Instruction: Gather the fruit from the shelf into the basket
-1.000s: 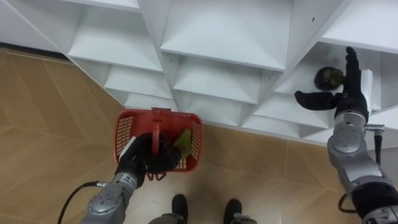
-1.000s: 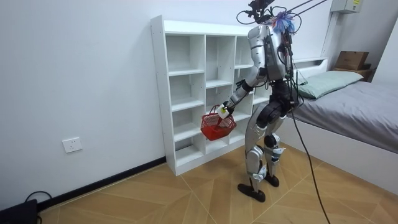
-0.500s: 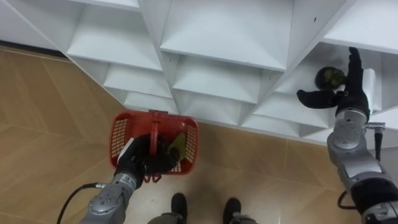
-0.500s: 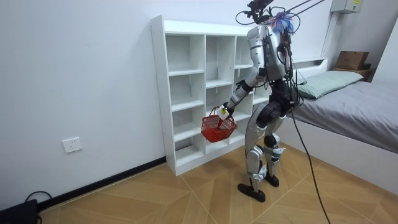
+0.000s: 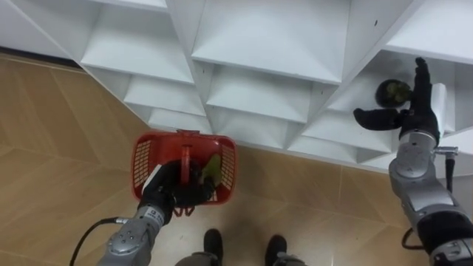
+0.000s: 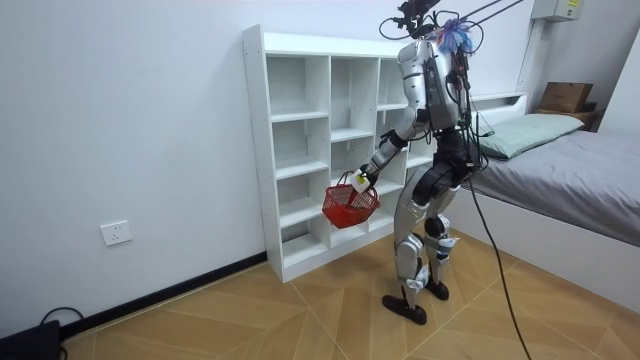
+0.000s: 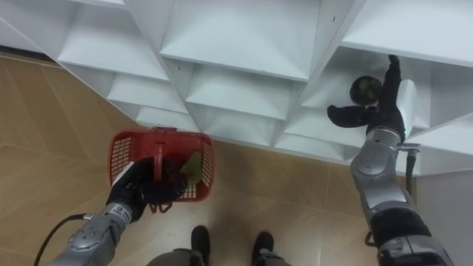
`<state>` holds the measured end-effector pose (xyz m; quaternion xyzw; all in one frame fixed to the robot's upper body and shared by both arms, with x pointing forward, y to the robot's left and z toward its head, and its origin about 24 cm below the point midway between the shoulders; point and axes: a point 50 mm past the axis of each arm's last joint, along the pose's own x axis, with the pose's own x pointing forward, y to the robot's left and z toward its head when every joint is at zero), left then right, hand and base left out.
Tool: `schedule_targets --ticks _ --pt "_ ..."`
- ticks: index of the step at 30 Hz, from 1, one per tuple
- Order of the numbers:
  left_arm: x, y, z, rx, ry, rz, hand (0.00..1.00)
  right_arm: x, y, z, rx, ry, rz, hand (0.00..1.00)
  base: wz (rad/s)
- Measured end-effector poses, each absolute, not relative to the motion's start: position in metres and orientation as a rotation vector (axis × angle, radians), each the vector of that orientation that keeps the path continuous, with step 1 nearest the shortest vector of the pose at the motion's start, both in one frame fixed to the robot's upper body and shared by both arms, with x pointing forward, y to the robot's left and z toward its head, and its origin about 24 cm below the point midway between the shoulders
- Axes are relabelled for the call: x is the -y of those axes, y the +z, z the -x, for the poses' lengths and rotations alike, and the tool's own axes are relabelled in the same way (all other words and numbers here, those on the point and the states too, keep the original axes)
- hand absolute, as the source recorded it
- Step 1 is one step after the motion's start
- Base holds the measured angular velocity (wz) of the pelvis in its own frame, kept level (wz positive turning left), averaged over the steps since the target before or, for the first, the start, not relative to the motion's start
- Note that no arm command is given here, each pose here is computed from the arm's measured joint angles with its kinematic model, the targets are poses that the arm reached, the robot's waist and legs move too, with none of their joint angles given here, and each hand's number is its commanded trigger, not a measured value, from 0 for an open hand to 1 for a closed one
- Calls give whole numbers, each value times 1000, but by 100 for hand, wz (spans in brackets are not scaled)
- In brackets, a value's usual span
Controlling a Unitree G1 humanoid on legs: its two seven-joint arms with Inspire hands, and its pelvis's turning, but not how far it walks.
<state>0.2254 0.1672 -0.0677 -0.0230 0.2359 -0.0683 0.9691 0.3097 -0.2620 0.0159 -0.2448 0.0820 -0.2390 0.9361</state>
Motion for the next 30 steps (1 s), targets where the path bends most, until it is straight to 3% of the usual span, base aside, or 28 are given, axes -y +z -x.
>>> schedule_targets --ticks 30 --pt "-164 -66 -228 -473 -193 44 100 266 29 -317 -130 -452 575 0 -1"
